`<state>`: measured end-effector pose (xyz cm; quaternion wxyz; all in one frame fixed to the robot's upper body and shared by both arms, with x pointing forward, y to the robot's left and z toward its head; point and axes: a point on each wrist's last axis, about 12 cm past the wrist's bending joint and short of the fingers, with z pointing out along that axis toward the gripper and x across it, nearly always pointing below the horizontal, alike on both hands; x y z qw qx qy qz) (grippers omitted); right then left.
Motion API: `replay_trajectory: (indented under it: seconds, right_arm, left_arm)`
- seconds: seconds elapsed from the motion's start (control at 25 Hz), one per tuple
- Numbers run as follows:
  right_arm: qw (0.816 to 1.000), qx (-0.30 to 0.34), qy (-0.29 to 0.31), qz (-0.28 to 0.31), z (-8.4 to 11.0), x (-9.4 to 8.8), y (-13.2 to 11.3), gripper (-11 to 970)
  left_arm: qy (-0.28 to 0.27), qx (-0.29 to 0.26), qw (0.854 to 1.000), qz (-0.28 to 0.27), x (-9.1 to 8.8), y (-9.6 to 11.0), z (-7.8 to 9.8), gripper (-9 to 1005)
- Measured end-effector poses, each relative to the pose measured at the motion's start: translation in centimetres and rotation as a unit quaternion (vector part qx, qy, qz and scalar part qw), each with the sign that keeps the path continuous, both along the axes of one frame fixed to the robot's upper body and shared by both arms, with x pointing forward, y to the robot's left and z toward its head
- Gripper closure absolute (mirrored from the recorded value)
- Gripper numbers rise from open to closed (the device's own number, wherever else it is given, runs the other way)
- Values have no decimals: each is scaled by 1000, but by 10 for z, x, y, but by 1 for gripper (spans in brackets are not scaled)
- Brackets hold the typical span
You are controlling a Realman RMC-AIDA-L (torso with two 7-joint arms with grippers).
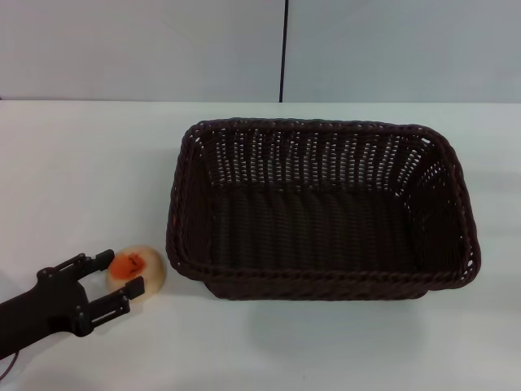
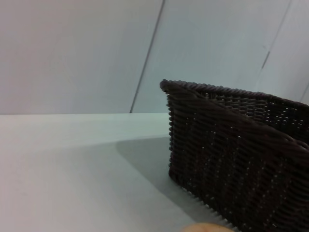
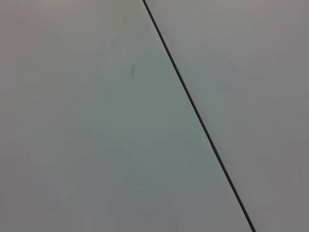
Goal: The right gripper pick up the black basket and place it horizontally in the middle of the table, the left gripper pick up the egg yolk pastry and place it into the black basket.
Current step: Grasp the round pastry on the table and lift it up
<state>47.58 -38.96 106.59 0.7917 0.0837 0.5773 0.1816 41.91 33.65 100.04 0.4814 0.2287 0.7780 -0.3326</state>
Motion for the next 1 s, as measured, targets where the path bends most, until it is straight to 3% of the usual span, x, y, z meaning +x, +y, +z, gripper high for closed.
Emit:
replay_trajectory:
  seconds: [0.04,0.52,0.8,1.0]
  right_arm:
    - [1000,-1,-1,0,0,0,0,329]
    - [1000,-5,-5,0,3,3,-2,329]
    - [1000,-5,-7,0,4,3,-2,329]
    - [1000,-3,-11,-6,5,2,-4,329]
  left_arm:
    - [0,0,1000,1,0,0,0,181]
    - [-3,-5,1000,-7,-1,-3,0,635]
    - [-13,-15,1000,1,-1,-1,3,729]
    - [-51,-25,997,61,0,23,16,779]
